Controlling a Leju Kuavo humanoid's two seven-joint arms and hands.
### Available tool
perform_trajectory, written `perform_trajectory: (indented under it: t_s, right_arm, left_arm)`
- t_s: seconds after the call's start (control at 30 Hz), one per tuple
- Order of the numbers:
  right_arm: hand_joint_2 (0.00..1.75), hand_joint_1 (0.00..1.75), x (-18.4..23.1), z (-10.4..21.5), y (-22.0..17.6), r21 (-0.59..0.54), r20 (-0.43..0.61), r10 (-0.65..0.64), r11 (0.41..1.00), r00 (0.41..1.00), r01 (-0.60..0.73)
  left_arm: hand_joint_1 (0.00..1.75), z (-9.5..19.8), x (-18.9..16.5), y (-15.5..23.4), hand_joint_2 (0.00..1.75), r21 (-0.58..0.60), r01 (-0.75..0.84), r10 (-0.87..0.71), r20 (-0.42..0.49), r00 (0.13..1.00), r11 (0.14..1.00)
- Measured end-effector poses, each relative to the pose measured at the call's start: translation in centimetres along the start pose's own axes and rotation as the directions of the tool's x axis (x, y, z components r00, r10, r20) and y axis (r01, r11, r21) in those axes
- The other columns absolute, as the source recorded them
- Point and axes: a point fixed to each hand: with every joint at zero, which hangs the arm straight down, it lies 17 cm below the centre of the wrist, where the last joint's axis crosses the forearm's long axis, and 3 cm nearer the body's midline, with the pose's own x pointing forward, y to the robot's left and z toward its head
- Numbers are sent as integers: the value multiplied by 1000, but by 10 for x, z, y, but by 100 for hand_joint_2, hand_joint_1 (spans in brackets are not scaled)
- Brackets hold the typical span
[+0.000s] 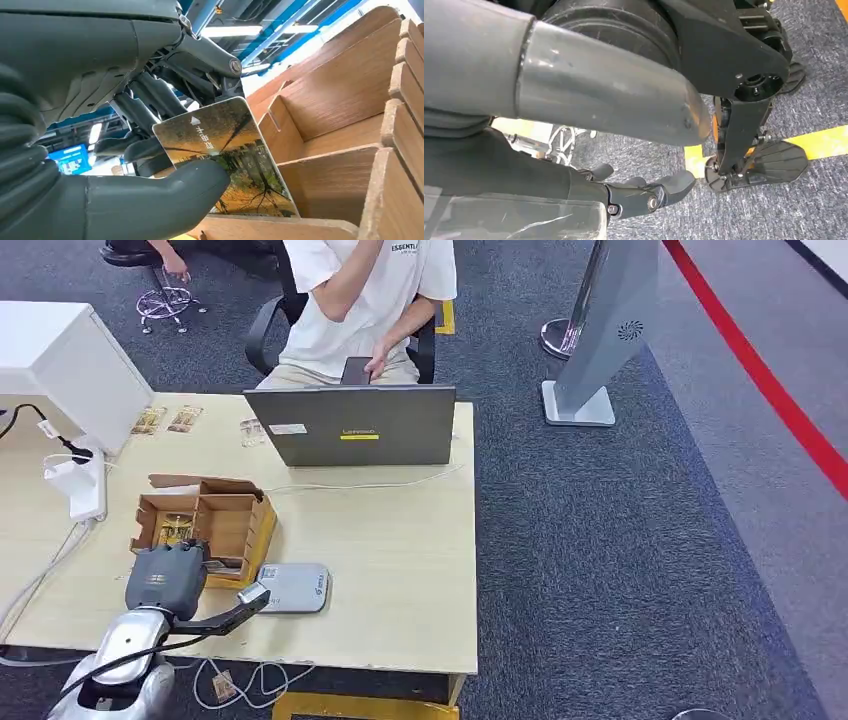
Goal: Pass the card to the sensor for recognition and then transmit it.
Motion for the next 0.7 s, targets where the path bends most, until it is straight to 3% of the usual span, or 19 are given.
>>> perform_trajectory:
  t_s: [0.27,0.43,0.5,0.7]
  right_arm:
    - [0,0,1,0,0,0,4,-3,1000,1000,3]
    - [0,0,2,0,0,0,9,-15,1000,1000,15]
    - [0,0,2,0,0,-3,9,-24,1000,1000,24]
    - [0,0,3,0,-4,-18,12,-60,998,998,61]
  left_arm:
    - [175,0,3,1,175,10,-3,2,20,1000,1000]
    - [175,1,11,21,175,105,-25,21,40,999,994]
    - [175,3,18,37,175,158,-36,26,62,998,987]
    - [175,40,75,123,175,404,-93,-12,249,969,910]
